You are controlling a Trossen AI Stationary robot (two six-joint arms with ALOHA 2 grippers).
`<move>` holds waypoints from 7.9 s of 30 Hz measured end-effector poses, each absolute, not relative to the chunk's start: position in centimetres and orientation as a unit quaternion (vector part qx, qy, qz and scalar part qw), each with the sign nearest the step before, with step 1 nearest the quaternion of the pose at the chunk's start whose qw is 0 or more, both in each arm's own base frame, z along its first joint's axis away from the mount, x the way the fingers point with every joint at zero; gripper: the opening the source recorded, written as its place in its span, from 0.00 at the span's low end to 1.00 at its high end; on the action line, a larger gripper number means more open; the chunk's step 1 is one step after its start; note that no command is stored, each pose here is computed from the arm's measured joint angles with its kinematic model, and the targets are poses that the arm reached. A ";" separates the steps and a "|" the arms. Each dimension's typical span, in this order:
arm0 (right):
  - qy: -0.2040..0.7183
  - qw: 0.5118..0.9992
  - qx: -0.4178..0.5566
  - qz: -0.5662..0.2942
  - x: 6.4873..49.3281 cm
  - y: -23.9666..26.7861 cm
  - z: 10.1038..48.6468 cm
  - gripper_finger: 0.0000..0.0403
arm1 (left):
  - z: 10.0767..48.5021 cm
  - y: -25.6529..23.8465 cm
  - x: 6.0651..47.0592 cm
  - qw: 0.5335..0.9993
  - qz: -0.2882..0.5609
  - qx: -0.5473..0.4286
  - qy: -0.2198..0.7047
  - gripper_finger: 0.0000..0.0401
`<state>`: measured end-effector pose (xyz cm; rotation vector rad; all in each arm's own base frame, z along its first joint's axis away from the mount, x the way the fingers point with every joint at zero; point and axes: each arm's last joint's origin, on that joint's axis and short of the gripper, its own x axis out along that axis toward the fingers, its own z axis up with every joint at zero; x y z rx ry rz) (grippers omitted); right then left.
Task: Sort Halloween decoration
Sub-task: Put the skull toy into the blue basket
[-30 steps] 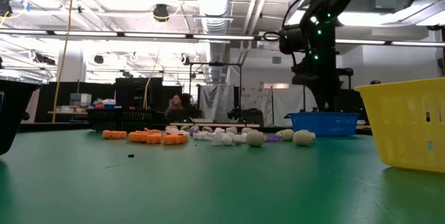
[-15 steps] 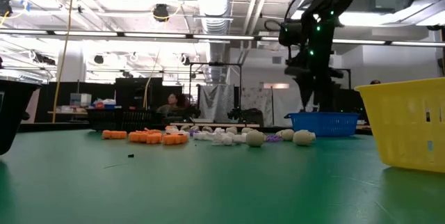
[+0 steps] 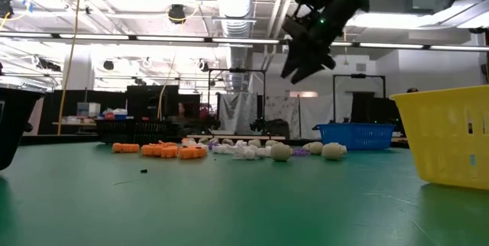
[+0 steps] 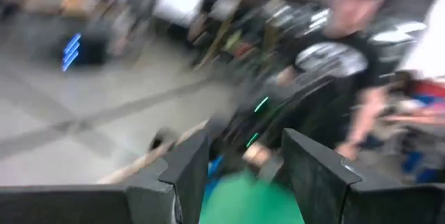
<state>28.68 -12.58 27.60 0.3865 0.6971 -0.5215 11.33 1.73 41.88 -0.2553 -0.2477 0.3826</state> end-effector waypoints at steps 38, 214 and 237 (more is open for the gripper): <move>0.335 0.876 0.140 -0.318 36.6 -10.3 18.2 0.58 | 40.4 1.9 11.6 0.966 0.218 -0.135 -0.032 0.43; 0.463 0.879 0.064 -0.096 35.6 -8.8 17.6 0.50 | 39.0 1.9 12.0 0.962 0.228 -0.143 0.035 0.43; 0.497 0.856 0.074 -0.120 36.1 -8.2 14.8 0.28 | 38.8 1.9 12.5 0.961 0.230 -0.149 0.042 0.43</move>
